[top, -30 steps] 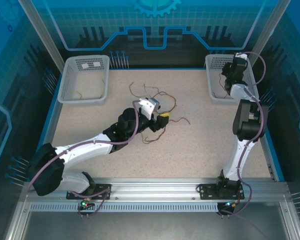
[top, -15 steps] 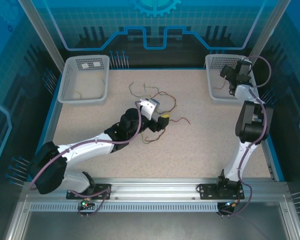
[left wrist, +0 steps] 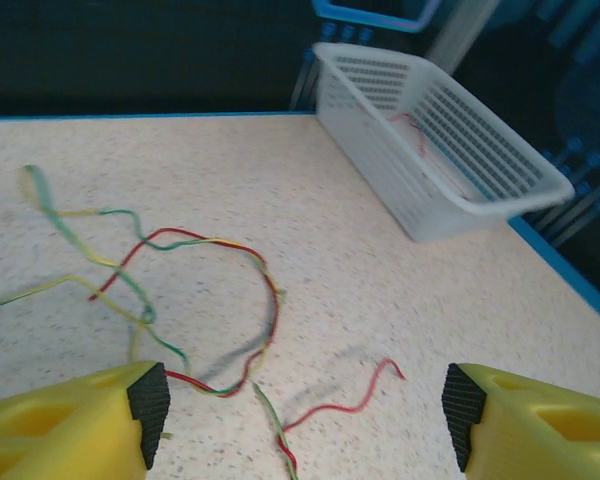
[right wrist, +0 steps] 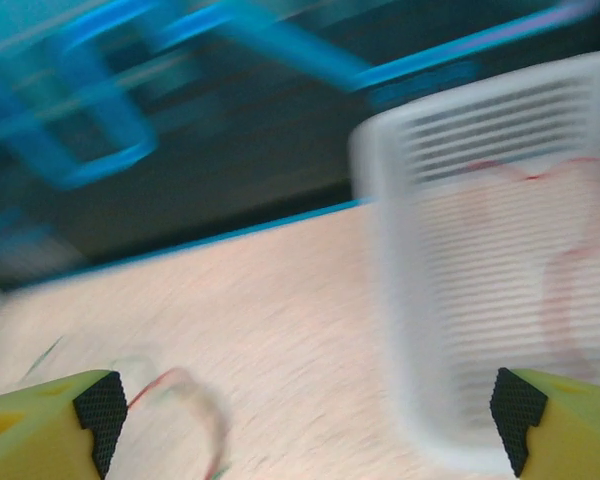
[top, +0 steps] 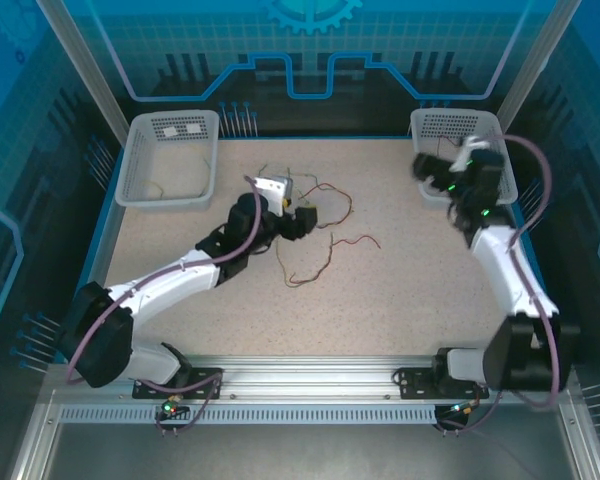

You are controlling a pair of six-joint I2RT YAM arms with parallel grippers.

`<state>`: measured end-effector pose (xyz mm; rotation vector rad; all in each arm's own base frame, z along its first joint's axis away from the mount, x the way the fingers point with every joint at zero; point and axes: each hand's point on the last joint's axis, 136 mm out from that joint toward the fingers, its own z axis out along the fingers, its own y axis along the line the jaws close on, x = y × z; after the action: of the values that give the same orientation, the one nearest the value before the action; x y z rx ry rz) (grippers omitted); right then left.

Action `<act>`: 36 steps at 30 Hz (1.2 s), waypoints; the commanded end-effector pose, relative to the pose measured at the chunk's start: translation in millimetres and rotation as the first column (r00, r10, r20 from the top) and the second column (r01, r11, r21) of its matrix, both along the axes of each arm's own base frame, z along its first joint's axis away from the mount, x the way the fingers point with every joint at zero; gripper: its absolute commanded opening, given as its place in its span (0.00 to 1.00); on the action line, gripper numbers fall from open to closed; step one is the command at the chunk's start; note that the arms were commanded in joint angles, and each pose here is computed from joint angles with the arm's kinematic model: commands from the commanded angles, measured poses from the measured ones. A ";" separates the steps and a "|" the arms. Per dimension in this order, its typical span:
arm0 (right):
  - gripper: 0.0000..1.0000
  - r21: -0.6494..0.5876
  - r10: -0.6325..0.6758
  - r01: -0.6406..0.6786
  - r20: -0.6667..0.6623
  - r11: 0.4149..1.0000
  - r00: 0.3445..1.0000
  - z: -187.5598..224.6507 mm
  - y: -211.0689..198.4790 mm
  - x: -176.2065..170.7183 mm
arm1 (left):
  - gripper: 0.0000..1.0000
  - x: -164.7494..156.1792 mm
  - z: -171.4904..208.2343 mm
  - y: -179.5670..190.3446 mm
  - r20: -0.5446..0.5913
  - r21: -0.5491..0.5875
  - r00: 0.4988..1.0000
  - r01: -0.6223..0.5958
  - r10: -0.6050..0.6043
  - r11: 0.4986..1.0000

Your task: Untangle the cables

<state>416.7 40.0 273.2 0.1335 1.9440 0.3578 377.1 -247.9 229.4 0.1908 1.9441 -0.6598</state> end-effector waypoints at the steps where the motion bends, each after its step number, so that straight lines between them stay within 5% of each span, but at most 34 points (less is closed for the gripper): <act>1: 0.94 -0.061 0.383 -0.380 0.053 0.923 0.922 -12.8 103.5 -51.3 | 0.75 3.8 -28.7 6.0 -0.147 0.012 0.989 -0.008 0.010 1.000; 8: 0.85 -0.050 0.588 -0.586 0.019 0.809 0.809 -73.0 169.6 -116.5 | 0.71 -1.2 -70.7 -1.5 -0.245 0.188 0.969 0.046 0.001 0.981; 13: 0.77 -0.021 0.436 -0.453 -0.229 0.891 0.870 -132.0 155.0 -102.3 | 0.65 -19.1 -85.2 -26.8 -0.282 0.186 0.954 0.162 -0.105 0.969; 16: 0.75 0.006 0.328 -0.341 -0.285 0.940 0.901 -148.9 138.2 -91.9 | 0.63 -38.5 -106.2 -36.3 -0.315 0.310 0.942 0.215 -0.114 0.926; 20: 0.76 0.039 0.198 -0.196 -0.342 0.980 0.919 -159.9 117.2 -79.4 | 0.65 -60.3 -130.1 -34.6 -0.398 0.286 0.909 0.254 -0.126 0.924; 36: 0.85 0.052 0.104 -0.090 -0.464 0.995 0.880 -186.0 111.2 -52.9 | 0.70 -103.6 -169.7 -32.3 -0.539 0.259 0.828 0.335 -0.152 0.906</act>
<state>356.2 155.3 82.9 0.1128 2.4330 0.4702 289.7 -282.7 71.8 0.5300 2.5130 -0.5460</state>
